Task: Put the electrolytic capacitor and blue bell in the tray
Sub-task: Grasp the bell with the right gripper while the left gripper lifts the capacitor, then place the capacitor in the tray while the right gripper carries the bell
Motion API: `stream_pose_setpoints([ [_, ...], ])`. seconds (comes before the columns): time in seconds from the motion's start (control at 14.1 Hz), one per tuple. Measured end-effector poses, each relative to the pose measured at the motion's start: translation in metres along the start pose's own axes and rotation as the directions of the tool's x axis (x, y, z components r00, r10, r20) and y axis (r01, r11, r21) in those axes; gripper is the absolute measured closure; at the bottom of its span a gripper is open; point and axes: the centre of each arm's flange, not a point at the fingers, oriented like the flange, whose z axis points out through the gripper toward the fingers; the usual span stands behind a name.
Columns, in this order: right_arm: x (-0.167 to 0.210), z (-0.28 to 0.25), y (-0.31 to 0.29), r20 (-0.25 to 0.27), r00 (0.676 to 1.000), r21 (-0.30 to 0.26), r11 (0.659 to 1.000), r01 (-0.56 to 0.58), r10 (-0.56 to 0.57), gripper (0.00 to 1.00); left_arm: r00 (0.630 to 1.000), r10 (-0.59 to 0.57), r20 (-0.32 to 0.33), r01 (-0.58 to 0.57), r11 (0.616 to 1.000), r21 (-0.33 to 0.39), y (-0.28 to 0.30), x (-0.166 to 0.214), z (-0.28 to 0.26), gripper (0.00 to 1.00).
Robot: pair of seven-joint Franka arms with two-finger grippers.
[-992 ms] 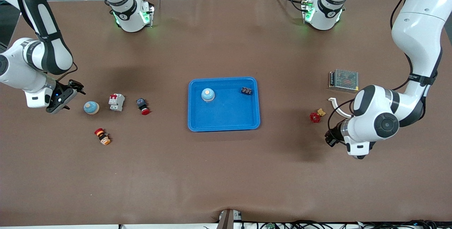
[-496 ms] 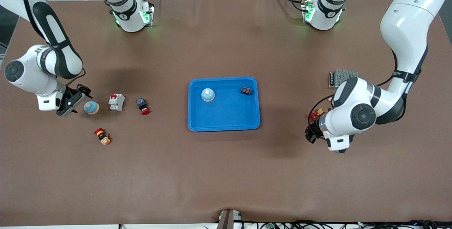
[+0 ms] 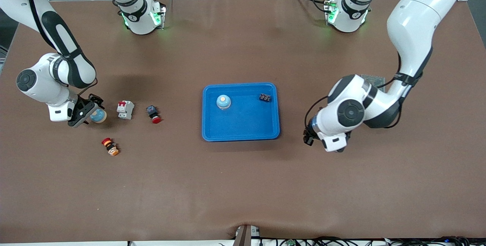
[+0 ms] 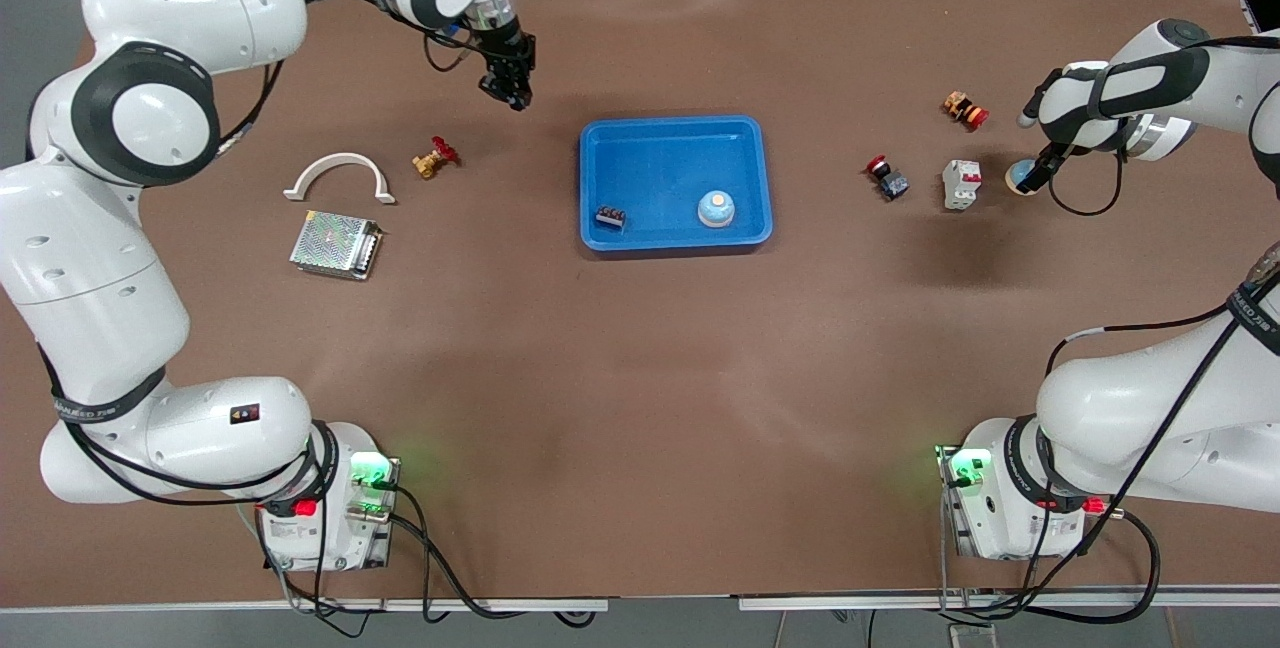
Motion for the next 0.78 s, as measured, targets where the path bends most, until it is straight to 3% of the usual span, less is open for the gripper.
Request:
stream_pose_setpoints([
  [0.78,0.000,0.010,-0.002,-0.001,1.000,0.002,1.000,0.001,-0.001,0.03,0.997,-0.076,0.033,0.077,0.996,-0.044,0.002,-0.131,0.035,0.69],
])
